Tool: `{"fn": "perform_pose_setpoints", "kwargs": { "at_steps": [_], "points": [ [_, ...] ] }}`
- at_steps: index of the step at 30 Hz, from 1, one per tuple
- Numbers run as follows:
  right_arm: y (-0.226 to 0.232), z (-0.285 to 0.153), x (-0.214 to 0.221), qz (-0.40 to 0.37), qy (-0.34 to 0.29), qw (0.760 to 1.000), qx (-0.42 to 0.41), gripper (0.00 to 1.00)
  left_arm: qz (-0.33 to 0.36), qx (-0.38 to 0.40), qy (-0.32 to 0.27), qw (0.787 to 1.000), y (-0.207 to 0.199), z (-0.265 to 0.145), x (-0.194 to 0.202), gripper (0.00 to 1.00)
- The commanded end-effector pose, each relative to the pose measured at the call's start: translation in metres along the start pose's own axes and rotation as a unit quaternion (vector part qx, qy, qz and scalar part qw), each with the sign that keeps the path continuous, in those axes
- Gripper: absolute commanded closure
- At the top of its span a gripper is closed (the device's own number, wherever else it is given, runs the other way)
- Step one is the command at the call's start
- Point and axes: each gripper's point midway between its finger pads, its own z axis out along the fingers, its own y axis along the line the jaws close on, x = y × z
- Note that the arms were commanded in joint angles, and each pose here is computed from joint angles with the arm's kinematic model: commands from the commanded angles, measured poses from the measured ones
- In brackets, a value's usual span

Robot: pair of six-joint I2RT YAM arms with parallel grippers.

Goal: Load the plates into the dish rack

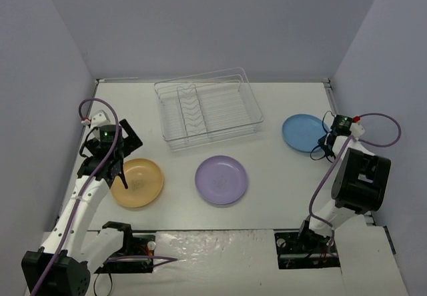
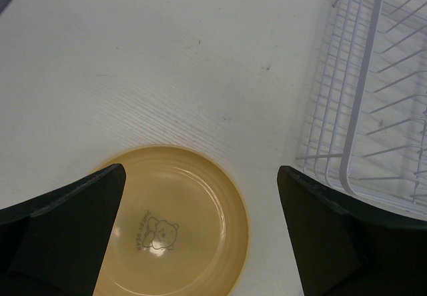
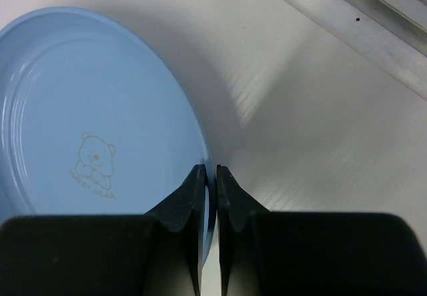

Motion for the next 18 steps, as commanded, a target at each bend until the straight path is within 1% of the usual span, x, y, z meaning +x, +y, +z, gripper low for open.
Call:
{"fn": "perform_pose_setpoints", "kwargs": {
  "at_steps": [1, 4, 5, 7, 10, 13, 15, 16, 17, 18],
  "points": [
    [0.003, -0.048, -0.057, 0.0, -0.093, 0.996, 0.012, 1.0, -0.024, -0.001, -0.035, 0.999, -0.002, -0.005, -0.02, 0.03],
    [0.023, -0.079, -0.089, -0.008, -0.145, 0.989, -0.018, 1.0, -0.024, -0.002, -0.035, 0.999, -0.002, -0.004, -0.02, 0.03],
    [0.04, -0.099, -0.106, -0.017, -0.173, 0.984, -0.039, 1.0, -0.024, -0.002, -0.034, 0.999, -0.002, -0.004, -0.019, 0.03],
    [0.059, -0.125, -0.128, -0.035, -0.213, 0.975, -0.054, 1.0, -0.024, -0.001, -0.032, 0.999, -0.002, -0.004, -0.019, 0.03],
    [0.11, -0.182, -0.153, -0.085, -0.283, 0.951, -0.087, 1.0, -0.023, 0.001, -0.029, 0.999, -0.004, -0.003, -0.018, 0.03],
    [0.147, -0.225, -0.171, -0.113, -0.337, 0.928, -0.109, 1.0, -0.022, -0.001, -0.025, 0.999, -0.004, -0.002, -0.017, 0.03],
    [0.195, -0.271, -0.179, -0.152, -0.389, 0.895, -0.159, 1.0, -0.022, -0.006, -0.02, 1.0, -0.003, -0.001, -0.016, 0.03],
    [0.209, -0.281, -0.177, -0.199, -0.406, 0.876, -0.164, 1.0, -0.023, -0.008, -0.019, 1.0, -0.003, 0.0, -0.016, 0.03],
    [0.236, -0.303, -0.17, -0.218, -0.428, 0.854, -0.198, 1.0, -0.024, -0.012, -0.016, 1.0, -0.003, 0.0, -0.016, 0.03],
    [0.261, -0.329, -0.165, -0.25, -0.458, 0.822, -0.229, 1.0, -0.023, -0.018, -0.011, 1.0, -0.001, 0.002, -0.014, 0.03]
  ]
}}
